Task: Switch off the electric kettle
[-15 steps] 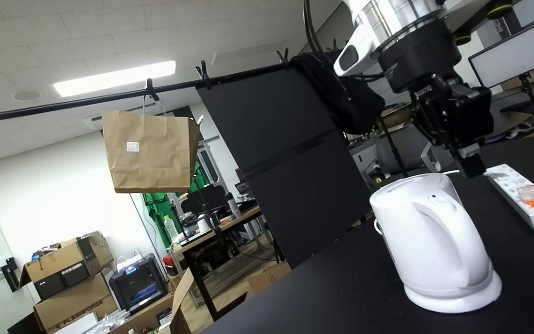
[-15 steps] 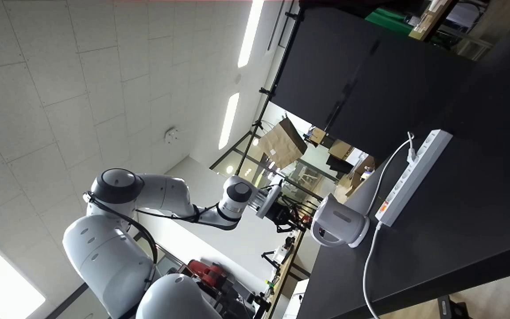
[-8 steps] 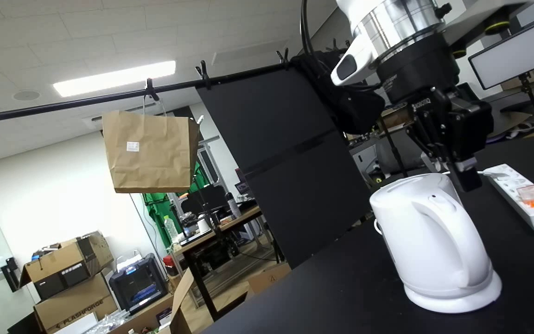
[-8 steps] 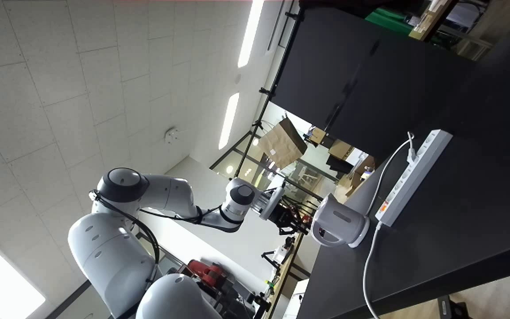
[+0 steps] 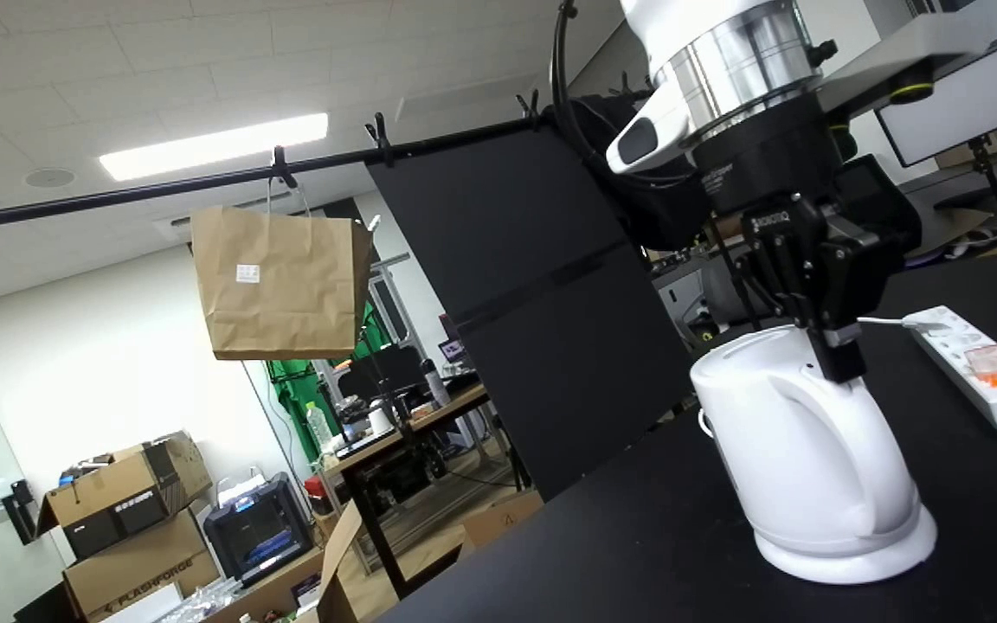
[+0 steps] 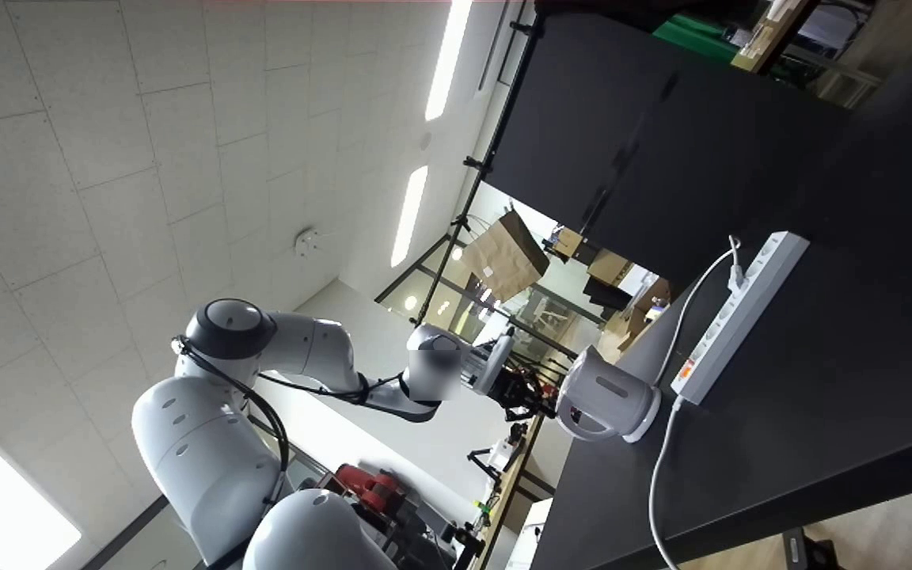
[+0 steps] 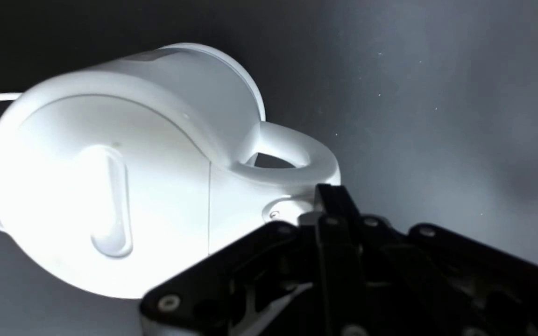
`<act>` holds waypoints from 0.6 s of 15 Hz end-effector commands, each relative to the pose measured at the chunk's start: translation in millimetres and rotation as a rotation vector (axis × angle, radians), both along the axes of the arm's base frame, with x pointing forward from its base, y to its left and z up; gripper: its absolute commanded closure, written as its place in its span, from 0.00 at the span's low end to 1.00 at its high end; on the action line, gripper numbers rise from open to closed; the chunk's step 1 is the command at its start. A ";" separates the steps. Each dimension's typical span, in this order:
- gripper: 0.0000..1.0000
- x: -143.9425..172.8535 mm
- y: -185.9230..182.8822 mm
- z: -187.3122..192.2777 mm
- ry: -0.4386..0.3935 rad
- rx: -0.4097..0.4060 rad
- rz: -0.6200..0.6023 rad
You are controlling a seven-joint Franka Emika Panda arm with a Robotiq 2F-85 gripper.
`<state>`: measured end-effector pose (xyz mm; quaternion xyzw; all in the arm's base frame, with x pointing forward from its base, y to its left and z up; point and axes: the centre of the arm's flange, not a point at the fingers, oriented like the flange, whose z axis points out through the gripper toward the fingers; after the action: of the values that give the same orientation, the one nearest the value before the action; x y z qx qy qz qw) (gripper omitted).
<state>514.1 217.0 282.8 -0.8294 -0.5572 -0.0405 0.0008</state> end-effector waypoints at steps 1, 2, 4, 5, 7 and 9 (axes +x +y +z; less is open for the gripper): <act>1.00 4.4 4.4 -0.8 -0.030 0.003 0.029; 1.00 4.4 5.3 -0.4 -0.035 0.005 0.033; 1.00 4.7 6.3 -1.6 -0.036 0.002 0.037; 1.00 4.9 6.7 -2.6 -0.032 0.000 0.037; 1.00 5.7 6.2 -4.4 -0.030 -0.011 0.033; 1.00 7.0 4.8 -5.8 -0.033 -0.035 0.037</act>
<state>513.9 222.9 281.8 -0.8177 -0.5735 -0.0485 -0.0084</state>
